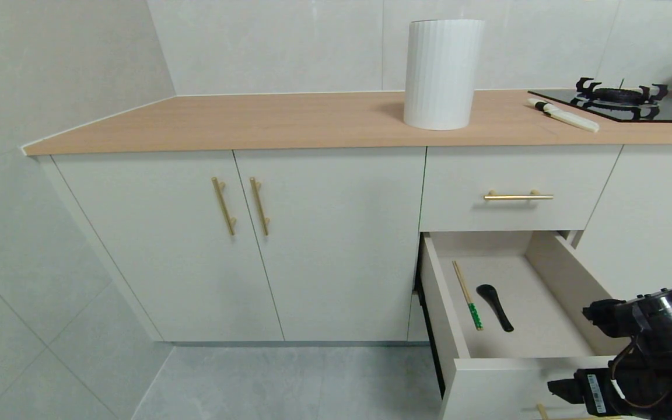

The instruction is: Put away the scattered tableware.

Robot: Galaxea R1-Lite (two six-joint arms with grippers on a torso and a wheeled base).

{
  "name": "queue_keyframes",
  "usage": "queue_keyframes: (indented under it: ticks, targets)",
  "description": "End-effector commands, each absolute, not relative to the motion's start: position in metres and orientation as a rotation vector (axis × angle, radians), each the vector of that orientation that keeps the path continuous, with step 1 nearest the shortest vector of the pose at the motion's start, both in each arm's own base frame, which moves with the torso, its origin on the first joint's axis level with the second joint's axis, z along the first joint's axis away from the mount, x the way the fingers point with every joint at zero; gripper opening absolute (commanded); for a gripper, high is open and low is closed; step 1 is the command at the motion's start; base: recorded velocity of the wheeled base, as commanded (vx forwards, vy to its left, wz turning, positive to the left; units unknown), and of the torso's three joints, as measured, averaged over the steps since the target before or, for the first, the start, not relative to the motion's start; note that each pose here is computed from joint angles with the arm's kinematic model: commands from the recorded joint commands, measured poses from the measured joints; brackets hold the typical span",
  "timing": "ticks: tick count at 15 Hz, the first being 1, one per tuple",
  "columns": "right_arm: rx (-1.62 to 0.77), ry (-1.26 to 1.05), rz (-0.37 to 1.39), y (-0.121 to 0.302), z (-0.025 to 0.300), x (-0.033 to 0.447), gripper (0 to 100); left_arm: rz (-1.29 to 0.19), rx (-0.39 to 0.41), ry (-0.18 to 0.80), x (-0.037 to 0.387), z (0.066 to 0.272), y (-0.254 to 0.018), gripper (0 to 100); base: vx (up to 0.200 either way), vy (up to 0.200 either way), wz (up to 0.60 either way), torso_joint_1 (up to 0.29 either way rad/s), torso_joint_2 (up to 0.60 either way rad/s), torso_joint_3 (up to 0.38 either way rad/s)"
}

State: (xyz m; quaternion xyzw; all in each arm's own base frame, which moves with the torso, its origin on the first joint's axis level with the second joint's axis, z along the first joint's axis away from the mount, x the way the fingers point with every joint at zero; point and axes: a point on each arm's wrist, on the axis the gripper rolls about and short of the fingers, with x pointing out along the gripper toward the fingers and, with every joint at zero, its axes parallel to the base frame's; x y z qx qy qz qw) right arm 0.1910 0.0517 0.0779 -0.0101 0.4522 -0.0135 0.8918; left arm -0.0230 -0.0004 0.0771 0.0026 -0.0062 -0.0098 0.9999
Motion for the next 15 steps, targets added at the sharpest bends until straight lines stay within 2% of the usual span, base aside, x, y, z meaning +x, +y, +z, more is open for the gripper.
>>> queue_keyframes:
  ticks: [1,9,15]
  targets:
    - [-0.006,0.965,-0.049,0.052,0.069,0.198,100,-0.020,0.005,-0.011,-0.023,0.077,0.000,100,0.000,0.000,0.00,0.000,0.00,0.000]
    - [0.026,0.880,-0.063,0.053,0.062,0.226,100,-0.020,0.005,-0.011,-0.023,0.077,0.000,100,0.000,0.000,0.00,0.000,0.00,0.000]
    - [0.041,0.864,-0.083,0.056,0.054,0.270,100,-0.020,0.005,-0.011,-0.023,0.077,0.000,100,0.000,0.000,0.00,0.000,0.00,0.000]
